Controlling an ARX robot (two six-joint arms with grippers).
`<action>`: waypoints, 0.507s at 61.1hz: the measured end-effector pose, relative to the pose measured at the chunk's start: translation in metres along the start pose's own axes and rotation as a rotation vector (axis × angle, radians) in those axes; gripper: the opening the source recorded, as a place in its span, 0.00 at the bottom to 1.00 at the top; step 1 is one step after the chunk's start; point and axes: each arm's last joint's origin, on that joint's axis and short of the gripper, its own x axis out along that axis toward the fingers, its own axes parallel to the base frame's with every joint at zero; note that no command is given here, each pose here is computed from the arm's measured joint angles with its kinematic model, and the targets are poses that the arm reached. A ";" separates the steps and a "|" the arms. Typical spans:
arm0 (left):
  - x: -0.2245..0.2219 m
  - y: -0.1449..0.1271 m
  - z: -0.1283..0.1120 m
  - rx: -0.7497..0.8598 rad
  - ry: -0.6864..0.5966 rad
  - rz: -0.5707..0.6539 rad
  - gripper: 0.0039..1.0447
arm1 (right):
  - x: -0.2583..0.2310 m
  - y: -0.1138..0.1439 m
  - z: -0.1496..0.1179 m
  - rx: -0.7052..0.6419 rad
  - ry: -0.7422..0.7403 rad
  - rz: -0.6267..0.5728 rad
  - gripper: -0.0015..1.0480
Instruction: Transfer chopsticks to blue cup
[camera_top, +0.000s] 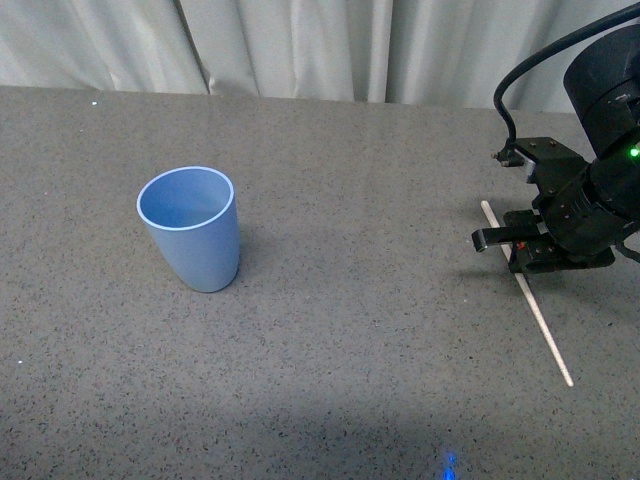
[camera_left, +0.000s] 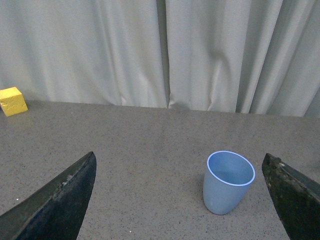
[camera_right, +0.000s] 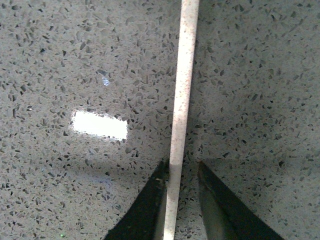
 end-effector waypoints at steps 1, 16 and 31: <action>0.000 0.000 0.000 0.000 0.000 0.000 0.94 | 0.000 0.000 0.000 0.003 0.001 -0.002 0.10; 0.000 0.000 0.000 0.000 0.000 0.000 0.94 | -0.003 -0.001 -0.003 0.042 -0.073 0.047 0.01; 0.000 0.000 0.000 0.000 0.000 0.000 0.94 | -0.074 0.032 -0.002 -0.095 -0.725 0.142 0.01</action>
